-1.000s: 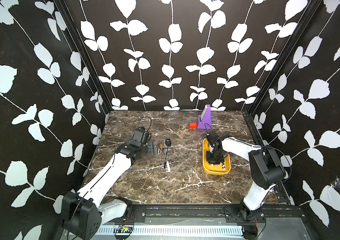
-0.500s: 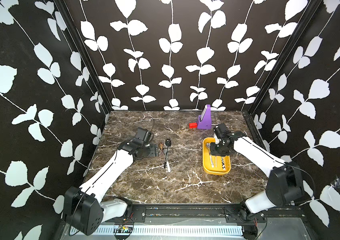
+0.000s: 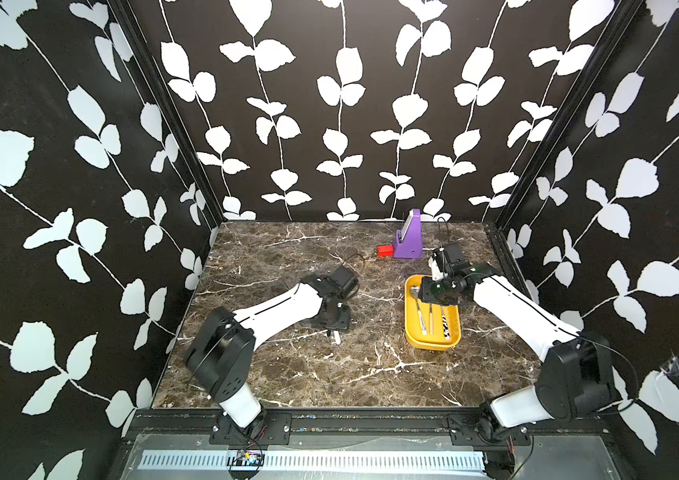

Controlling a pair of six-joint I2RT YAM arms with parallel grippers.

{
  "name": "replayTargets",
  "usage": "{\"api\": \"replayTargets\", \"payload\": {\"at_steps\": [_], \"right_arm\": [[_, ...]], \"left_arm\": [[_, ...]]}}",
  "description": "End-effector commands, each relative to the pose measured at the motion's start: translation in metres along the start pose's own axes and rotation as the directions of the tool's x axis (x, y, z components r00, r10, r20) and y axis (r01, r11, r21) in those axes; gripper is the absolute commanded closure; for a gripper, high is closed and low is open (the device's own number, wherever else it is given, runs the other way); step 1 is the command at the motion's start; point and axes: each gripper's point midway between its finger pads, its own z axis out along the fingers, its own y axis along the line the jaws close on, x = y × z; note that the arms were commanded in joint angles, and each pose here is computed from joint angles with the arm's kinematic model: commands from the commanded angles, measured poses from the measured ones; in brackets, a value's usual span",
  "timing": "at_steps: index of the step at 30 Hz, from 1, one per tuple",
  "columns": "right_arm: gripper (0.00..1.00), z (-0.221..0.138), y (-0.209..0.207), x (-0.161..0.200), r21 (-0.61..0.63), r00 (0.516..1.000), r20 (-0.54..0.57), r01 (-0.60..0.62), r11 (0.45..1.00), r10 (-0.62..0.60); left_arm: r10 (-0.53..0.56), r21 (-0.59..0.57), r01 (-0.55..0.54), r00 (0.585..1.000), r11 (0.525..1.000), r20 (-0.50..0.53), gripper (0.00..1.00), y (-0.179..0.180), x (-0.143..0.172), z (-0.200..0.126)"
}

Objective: Put the spoon into the storage box
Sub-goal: Pick up the spoon from the center of the board.

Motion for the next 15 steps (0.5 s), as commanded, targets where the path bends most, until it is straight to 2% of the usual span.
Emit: {"api": "replayTargets", "payload": {"at_steps": [1,7,12,15], "right_arm": [[0.64,0.009,-0.002,0.005,-0.01,1.0,-0.012,-0.017,1.0,0.017],[0.63,0.012,0.0,0.006,-0.024,0.999,-0.02,-0.025,0.999,0.025],[0.63,0.012,0.001,0.005,-0.026,1.0,-0.017,-0.025,0.999,0.024],[0.63,0.013,0.001,0.006,-0.031,0.999,-0.02,-0.028,0.999,0.027]], "left_arm": [[0.015,-0.01,-0.016,0.999,1.0,-0.03,0.42,-0.006,0.002,0.005],[0.02,-0.051,-0.024,0.997,0.998,-0.072,0.5,0.0,0.008,0.025],[0.018,-0.062,-0.025,0.994,0.998,-0.11,0.51,0.0,0.013,0.041],[0.022,-0.123,-0.037,0.992,0.992,-0.124,0.51,0.011,0.016,0.048]]}}
